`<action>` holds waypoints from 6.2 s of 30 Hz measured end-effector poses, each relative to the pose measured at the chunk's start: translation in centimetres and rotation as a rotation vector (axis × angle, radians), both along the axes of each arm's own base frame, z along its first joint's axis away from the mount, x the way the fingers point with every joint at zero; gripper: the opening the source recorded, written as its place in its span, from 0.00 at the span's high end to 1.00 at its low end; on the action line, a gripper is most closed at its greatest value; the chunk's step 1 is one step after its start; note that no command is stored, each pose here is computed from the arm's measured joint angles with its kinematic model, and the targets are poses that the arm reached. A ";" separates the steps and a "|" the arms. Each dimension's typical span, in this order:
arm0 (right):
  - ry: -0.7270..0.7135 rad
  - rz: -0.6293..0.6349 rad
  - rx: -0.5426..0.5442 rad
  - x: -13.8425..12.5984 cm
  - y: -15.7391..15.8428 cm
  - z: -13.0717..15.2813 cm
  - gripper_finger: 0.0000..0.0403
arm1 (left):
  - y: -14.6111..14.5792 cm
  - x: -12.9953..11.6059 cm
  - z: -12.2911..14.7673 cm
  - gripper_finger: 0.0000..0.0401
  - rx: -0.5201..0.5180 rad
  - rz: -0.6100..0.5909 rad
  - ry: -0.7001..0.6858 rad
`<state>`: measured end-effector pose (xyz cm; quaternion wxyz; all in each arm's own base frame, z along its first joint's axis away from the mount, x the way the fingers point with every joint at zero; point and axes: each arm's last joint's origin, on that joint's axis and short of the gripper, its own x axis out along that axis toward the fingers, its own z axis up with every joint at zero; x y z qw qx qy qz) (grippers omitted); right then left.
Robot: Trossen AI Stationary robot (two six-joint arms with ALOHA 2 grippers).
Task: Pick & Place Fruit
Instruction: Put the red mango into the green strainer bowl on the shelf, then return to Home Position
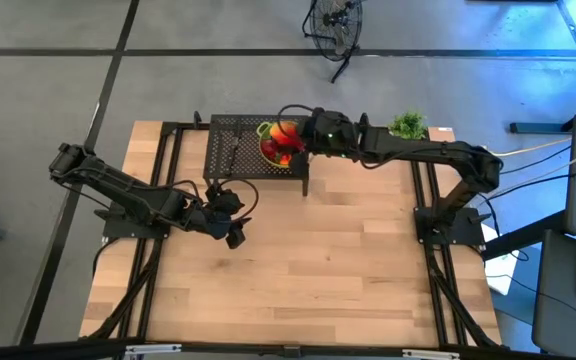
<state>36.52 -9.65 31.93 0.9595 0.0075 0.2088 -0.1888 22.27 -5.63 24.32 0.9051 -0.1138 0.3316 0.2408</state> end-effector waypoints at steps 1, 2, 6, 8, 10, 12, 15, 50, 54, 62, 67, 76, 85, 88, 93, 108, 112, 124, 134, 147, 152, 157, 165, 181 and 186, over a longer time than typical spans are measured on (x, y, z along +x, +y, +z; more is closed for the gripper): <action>0.012 -0.001 0.003 0.2 -0.1 -0.4 0.36 | 0.0 0.0 0.0 0.48 0.000 0.000 0.000; 0.018 0.000 0.004 0.4 -0.1 -0.7 0.36 | 0.0 0.0 0.0 0.48 0.000 0.000 0.000; 0.016 -0.001 0.004 0.6 -0.2 -1.0 0.35 | 0.0 0.0 0.0 0.48 0.000 0.000 0.000; 0.015 -0.001 0.004 0.7 -0.2 -1.0 0.33 | 0.0 0.0 0.0 0.48 0.000 0.000 0.000; 0.020 -0.003 0.005 0.7 -0.3 -1.1 0.32 | 0.0 0.0 0.0 0.48 0.000 0.000 0.000; 0.021 -0.005 0.005 0.6 -0.4 -1.1 0.31 | 0.0 0.0 0.0 0.48 0.000 0.000 0.000; 0.042 -0.006 0.010 0.5 -0.4 -1.3 0.32 | 0.0 0.0 0.0 0.48 0.000 0.000 0.000; 0.083 -0.033 -0.061 0.4 -0.6 -1.4 0.20 | 0.0 0.0 0.0 0.48 0.000 0.000 -0.001; 0.084 -0.036 -0.062 0.4 -0.6 -1.4 0.15 | 0.0 0.0 0.0 0.48 0.000 0.000 -0.001; 0.089 -0.019 -0.079 0.3 -0.5 -1.2 0.08 | 0.0 0.0 0.0 0.48 0.000 0.000 -0.001; 0.067 -0.019 -0.086 -0.3 -0.4 -0.3 0.05 | 0.0 0.0 0.0 0.48 0.000 0.000 -0.001; 0.067 -0.015 -0.088 -2.3 0.2 1.9 0.03 | 0.0 0.0 0.0 0.48 0.000 0.001 -0.001; 0.141 -0.010 -0.069 -4.8 0.9 3.0 0.07 | 0.0 0.0 0.0 0.48 0.000 0.000 -0.001; 0.179 -0.002 -0.056 -5.4 1.2 3.0 0.08 | 0.0 0.0 0.0 0.48 0.000 0.000 -0.001; 0.222 0.028 -0.048 -6.3 2.4 3.3 0.10 | 0.0 0.0 0.0 0.48 0.000 0.000 -0.001; 0.209 0.095 -0.060 -10.8 5.2 4.4 0.11 | 0.5 -1.7 2.4 0.48 0.049 -0.096 -0.065; 0.164 0.100 -0.064 -13.4 5.9 3.2 0.09 | 0.9 -2.9 3.8 0.48 0.069 -0.180 -0.101; -0.029 0.125 -0.001 -19.6 8.0 1.7 0.04 | 5.1 -5.8 6.8 0.62 0.225 -0.251 -0.170; -0.138 0.121 0.010 -22.0 8.2 -0.2 0.04 | 7.5 -9.0 8.6 0.88 0.229 -0.293 -0.295; -0.187 0.108 0.017 -23.5 8.3 -2.3 0.10 | 7.4 -10.2 2.8 0.99 0.208 -0.314 -0.494; -0.218 0.112 0.004 -24.3 8.3 -2.1 0.11 | 7.3 -10.9 0.2 0.99 0.195 -0.300 -0.563; -0.235 0.114 -0.006 -24.7 8.4 -1.9 0.12 | 7.1 -11.6 -1.2 0.99 0.190 -0.320 -0.621; -0.222 0.042 -0.036 -24.9 8.1 -2.0 0.09 | 7.0 -12.4 -3.2 0.99 0.202 -0.307 -0.742; -0.208 0.035 -0.031 -24.7 8.1 -5.0 0.03 | 7.1 -12.7 -6.5 0.99 0.163 -0.250 -0.839; -0.215 0.022 -0.031 -25.3 8.1 -6.2 0.04 | 7.1 -12.7 -6.5 0.99 0.159 -0.229 -0.840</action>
